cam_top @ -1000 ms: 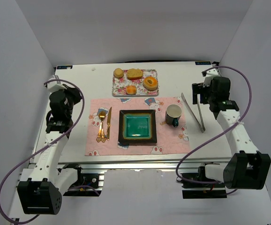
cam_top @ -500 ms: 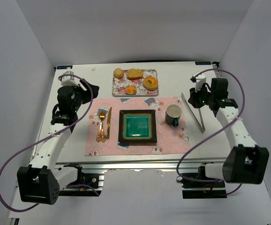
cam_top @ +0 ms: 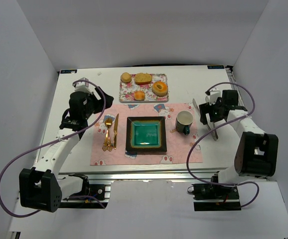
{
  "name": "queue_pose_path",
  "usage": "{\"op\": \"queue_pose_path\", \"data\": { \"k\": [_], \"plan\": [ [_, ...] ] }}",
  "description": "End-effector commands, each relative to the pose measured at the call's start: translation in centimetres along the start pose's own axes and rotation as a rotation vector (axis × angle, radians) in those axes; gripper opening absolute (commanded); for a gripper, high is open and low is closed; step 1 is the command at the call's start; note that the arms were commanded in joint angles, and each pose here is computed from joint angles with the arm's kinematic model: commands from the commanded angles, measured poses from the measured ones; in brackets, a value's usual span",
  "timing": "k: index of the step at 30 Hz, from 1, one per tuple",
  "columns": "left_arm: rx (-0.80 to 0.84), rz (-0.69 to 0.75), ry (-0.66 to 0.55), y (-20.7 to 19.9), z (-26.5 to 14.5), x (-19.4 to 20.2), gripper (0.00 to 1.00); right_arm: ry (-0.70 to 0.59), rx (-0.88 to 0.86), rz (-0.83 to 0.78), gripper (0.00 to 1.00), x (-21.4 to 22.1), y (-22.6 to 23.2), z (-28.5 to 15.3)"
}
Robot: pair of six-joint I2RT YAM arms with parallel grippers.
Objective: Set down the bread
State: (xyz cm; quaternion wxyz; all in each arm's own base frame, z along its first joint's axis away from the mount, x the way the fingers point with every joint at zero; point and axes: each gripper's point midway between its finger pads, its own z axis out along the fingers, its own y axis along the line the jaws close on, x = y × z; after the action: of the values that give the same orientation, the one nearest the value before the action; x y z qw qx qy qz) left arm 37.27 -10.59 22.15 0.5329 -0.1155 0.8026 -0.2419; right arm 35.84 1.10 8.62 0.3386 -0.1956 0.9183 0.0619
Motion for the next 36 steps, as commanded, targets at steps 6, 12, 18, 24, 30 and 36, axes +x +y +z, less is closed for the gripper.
{"op": "queue_pose_path", "data": {
  "k": [6,12,18,24,30,36],
  "plan": [
    [-0.036,-0.001,-0.018,0.8,-0.5,0.3,0.92,0.003,0.086,0.012,0.88,1.1,-2.2,3.5],
    [-0.059,-0.003,-0.021,1.4,-0.6,0.6,0.92,0.041,0.096,0.002,0.86,2.5,-2.8,5.5],
    [-0.072,-0.011,-0.035,1.6,-0.8,0.5,0.92,0.106,0.077,0.021,0.84,4.6,-2.8,6.9],
    [-0.072,-0.007,-0.038,1.7,-0.9,0.5,0.92,0.143,0.051,0.038,0.77,6.1,-2.6,6.7],
    [-0.099,-0.012,-0.06,2.3,-0.7,0.3,0.93,0.175,0.068,0.008,0.59,7.6,-2.7,6.3],
    [-0.099,-0.01,-0.056,2.3,-0.3,0.3,0.93,0.08,0.044,-0.041,0.22,3.7,-3.1,5.3]
  ]
}}
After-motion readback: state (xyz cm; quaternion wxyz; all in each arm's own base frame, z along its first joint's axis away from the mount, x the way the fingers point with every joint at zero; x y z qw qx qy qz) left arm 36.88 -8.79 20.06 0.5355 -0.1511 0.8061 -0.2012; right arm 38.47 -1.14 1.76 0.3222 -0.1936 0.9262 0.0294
